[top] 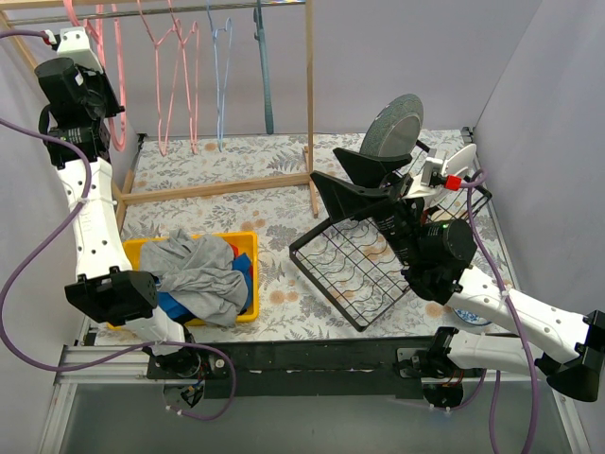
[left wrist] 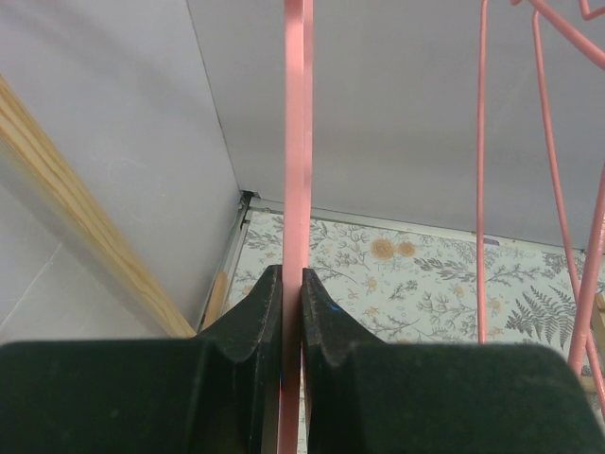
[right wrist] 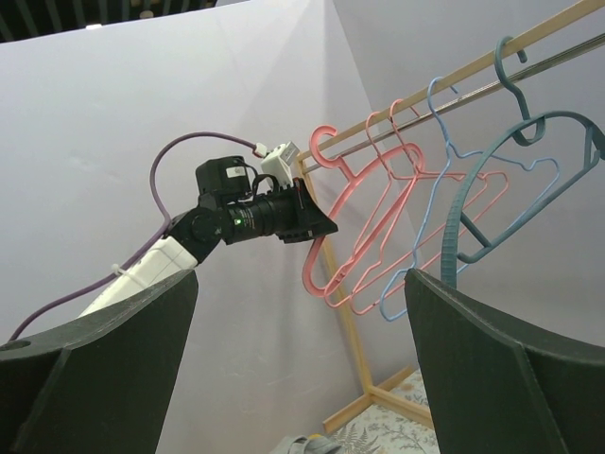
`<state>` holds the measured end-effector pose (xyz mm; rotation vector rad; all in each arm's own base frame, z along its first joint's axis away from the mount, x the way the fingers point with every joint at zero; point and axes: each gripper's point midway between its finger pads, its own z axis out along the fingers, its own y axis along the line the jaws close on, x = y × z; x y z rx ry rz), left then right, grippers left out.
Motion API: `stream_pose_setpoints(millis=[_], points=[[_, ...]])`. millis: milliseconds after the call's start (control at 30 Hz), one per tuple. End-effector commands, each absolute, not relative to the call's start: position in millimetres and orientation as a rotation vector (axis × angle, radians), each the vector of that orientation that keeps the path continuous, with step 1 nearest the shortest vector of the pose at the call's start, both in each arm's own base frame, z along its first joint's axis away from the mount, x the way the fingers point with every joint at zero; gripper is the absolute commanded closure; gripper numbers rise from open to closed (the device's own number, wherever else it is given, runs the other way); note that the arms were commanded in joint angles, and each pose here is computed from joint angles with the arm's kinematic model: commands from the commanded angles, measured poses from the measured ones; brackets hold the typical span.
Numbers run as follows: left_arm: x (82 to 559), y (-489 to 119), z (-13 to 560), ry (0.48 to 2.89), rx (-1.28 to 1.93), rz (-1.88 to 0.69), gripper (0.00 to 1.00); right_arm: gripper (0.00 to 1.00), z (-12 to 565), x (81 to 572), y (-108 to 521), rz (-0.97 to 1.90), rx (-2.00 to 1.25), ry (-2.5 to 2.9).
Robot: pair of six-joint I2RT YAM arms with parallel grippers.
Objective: Remove the tank top from the hanger
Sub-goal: Place the hanger at the clothesline.
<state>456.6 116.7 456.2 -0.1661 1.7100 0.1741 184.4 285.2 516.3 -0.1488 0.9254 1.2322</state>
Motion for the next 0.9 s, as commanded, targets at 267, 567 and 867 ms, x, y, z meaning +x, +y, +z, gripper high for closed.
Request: stream_pose_setpoints(millis=[267, 567, 867], points=[[464, 102, 482, 1.587, -0.052, 0.114, 1.00, 0.02, 530, 183, 265, 1.194, -0.105, 0.837], [481, 113, 469, 1.617, -0.084, 0.137, 1.00, 0.01, 533, 182, 264, 1.193, -0.114, 0.820], [497, 111, 467, 1.582, -0.050, 0.121, 1.00, 0.01, 533, 182, 267, 1.198, -0.130, 0.812]])
